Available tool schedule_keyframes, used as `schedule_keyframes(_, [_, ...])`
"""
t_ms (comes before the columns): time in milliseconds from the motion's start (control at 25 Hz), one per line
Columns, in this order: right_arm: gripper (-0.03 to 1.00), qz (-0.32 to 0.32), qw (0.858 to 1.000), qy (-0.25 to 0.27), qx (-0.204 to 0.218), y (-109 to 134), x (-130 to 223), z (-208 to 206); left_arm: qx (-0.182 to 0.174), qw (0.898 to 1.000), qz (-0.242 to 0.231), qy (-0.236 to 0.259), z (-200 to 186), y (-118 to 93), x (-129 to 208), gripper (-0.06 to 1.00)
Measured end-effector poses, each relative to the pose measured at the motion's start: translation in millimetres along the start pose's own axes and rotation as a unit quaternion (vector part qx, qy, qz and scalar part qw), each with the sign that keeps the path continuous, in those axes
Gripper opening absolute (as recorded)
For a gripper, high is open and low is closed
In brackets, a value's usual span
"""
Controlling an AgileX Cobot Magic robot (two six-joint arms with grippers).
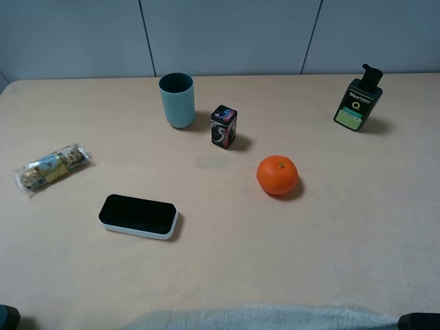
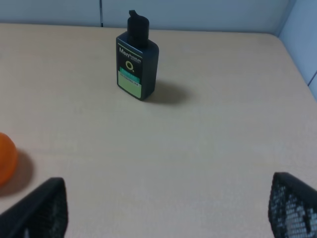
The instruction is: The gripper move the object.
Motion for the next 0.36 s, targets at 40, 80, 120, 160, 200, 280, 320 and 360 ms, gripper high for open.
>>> schedule_keyframes(40, [0.62, 0.0, 1.0, 0.0, 0.0, 0.0, 0.0, 0.0, 0.0, 1.0, 0.0, 0.0, 0.0, 0.0, 0.0, 0.71])
schedule_keyframes(80, [0.62, 0.0, 1.0, 0.0, 0.0, 0.0, 0.0, 0.0, 0.0, 1.0, 0.0, 0.0, 0.0, 0.0, 0.0, 0.71])
schedule_keyframes(120, [0.62, 0.0, 1.0, 0.0, 0.0, 0.0, 0.0, 0.0, 0.0, 1.0, 0.0, 0.0, 0.0, 0.0, 0.0, 0.71])
schedule_keyframes(160, [0.62, 0.0, 1.0, 0.0, 0.0, 0.0, 0.0, 0.0, 0.0, 1.0, 0.0, 0.0, 0.0, 0.0, 0.0, 0.71])
schedule_keyframes(200, [0.62, 0.0, 1.0, 0.0, 0.0, 0.0, 0.0, 0.0, 0.0, 1.0, 0.0, 0.0, 0.0, 0.0, 0.0, 0.71])
schedule_keyframes(280, [0.62, 0.0, 1.0, 0.001, 0.0, 0.0, 0.1, 0.0, 0.0, 1.0, 0.0, 0.0, 0.0, 0.0, 0.0, 0.71])
schedule_keyframes(320, [0.62, 0.0, 1.0, 0.001, 0.0, 0.0, 0.1, 0.0, 0.0, 1.0, 0.0, 0.0, 0.0, 0.0, 0.0, 0.71])
schedule_keyframes(360, [0.62, 0.0, 1.0, 0.001, 0.0, 0.0, 0.1, 0.0, 0.0, 1.0, 0.0, 0.0, 0.0, 0.0, 0.0, 0.71])
Point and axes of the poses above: a point on each arm's last joint axis where the gripper is mounted, z pointing out along that axis toward the gripper, y along the wrist's bending axis when the last joint is at zero, x = y × z, the point moved 1 cm from there along z, pointing out along that axis toward the gripper, and after that the axes turned 6 degrees about z, right-handed, at the moved point
